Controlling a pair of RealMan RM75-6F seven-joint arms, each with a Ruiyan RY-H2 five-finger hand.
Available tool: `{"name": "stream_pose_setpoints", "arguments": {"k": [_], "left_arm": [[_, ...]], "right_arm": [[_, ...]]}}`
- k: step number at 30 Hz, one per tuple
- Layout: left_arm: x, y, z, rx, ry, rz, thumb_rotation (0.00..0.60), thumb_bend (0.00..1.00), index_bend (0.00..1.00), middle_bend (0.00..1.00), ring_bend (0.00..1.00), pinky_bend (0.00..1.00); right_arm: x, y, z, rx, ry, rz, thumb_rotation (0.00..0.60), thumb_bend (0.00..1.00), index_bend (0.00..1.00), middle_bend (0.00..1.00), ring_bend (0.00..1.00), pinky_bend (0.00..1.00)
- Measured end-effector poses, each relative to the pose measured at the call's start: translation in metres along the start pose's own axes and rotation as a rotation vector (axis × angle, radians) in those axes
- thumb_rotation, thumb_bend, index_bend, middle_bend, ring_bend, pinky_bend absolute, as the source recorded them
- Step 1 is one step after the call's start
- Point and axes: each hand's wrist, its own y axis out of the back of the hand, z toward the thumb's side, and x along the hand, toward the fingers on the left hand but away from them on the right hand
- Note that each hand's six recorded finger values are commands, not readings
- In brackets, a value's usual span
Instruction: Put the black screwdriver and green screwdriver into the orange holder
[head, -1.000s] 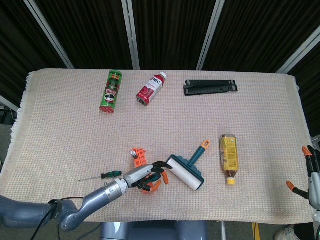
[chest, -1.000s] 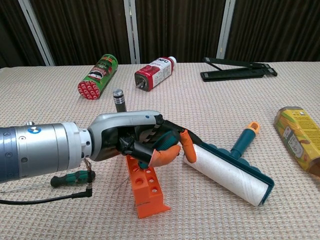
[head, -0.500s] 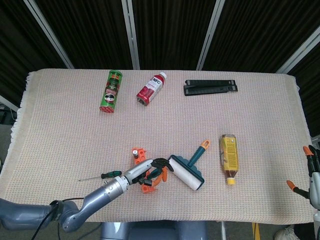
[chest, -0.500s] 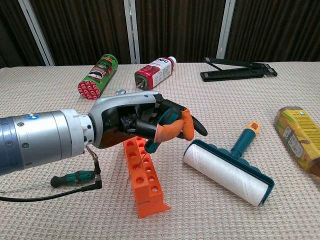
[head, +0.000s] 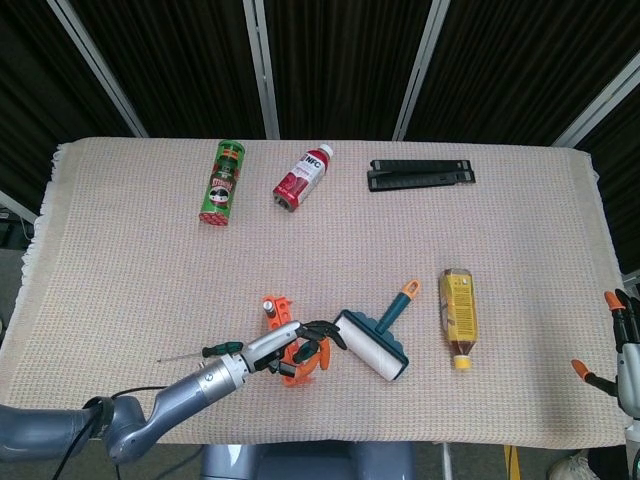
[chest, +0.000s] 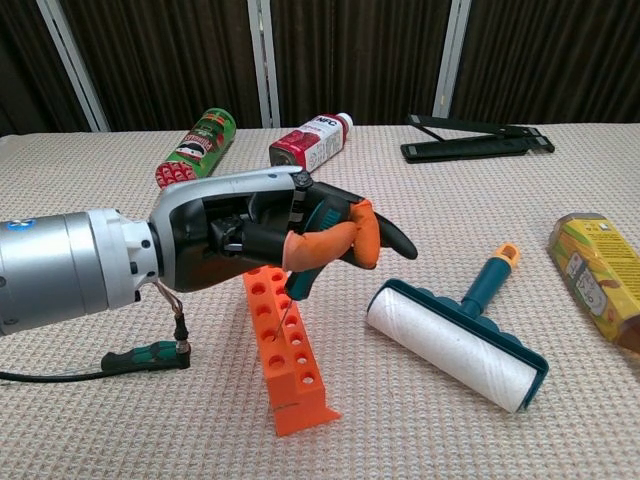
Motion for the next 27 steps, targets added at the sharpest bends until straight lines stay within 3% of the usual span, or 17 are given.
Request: {"name": "stream_pose_setpoints", "arguments": {"k": [15, 27], "left_arm": [[-0.016, 0.01, 0.001, -0.057, -0.048, -0.046, 0.533, 0.91, 0.38, 0.31, 0.15, 0.16], [-0.026, 0.014, -0.001, -0.093, -0.062, -0.085, 0.532, 0.91, 0.19, 0.32, 0.18, 0.18]], "right_arm": [[-0.002, 0.0, 0.004, 0.003, 0.006, -0.003, 0.6, 0.0, 0.04, 0.03, 0.0, 0.0], [-0.002, -0.001, 0.005, 0.007, 0.006, -0.003, 0.6, 0.0, 0.04, 0.04, 0.0, 0.0]]}}
